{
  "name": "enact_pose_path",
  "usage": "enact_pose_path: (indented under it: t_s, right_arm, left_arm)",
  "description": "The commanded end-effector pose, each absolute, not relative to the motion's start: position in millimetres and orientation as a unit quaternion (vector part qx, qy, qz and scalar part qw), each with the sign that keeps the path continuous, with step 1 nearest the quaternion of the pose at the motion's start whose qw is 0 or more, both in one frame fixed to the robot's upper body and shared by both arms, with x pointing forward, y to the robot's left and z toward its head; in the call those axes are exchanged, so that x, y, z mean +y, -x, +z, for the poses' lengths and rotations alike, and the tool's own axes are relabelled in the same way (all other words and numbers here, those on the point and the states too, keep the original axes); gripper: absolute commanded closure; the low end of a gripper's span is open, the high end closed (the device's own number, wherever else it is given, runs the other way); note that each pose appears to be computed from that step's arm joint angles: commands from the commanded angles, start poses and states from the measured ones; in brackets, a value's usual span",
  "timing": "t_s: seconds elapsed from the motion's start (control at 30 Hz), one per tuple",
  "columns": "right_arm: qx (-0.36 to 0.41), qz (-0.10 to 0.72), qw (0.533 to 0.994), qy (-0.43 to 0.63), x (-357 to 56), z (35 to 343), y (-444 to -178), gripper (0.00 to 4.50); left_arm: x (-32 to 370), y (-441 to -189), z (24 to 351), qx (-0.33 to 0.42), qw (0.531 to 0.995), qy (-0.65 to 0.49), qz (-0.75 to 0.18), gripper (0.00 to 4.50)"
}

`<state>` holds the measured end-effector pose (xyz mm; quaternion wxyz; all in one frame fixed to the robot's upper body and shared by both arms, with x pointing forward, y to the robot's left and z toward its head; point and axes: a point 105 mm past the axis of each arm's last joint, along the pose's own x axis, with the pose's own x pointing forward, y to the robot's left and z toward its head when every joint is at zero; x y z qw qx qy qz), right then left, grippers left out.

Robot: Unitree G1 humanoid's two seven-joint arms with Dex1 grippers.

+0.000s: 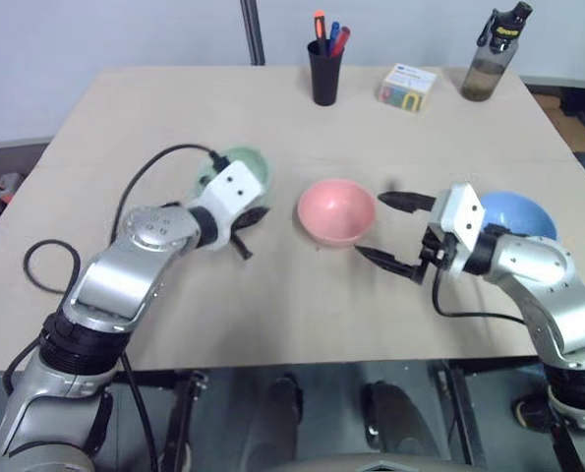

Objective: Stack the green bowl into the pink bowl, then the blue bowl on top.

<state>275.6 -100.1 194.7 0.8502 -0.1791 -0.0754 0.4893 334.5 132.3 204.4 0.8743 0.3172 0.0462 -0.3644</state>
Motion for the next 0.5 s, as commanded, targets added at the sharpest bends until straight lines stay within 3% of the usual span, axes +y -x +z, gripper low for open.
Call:
enact_pose_path:
  t_s: [0.03,0.3,0.37,0.43,0.47,0.5]
  right_arm:
    - [-0.099,0.46,0.862,0.189,-123,205,-253,0.0]
    - [-0.053,0.356,0.914,0.189,-162,187,-228,0.0]
    - [-0.051,0.344,0.917,0.193,-164,187,-225,0.0]
    - [-0.051,0.334,0.919,0.201,-166,187,-225,0.0]
    - [-0.049,0.329,0.92,0.207,-167,186,-226,0.0]
    - [-0.048,0.326,0.92,0.212,-167,186,-226,0.0]
  left_arm:
    - [98,-326,227,-0.022,0.827,-0.33,-0.454,4.39]
    - [65,-338,215,-0.04,0.759,-0.346,-0.55,4.39]
    - [58,-341,213,-0.042,0.75,-0.341,-0.565,3.63]
    - [51,-343,212,-0.05,0.745,-0.339,-0.572,3.35]
    - [49,-344,213,-0.055,0.747,-0.334,-0.573,2.8]
    - [48,-345,214,-0.058,0.748,-0.331,-0.573,2.64]
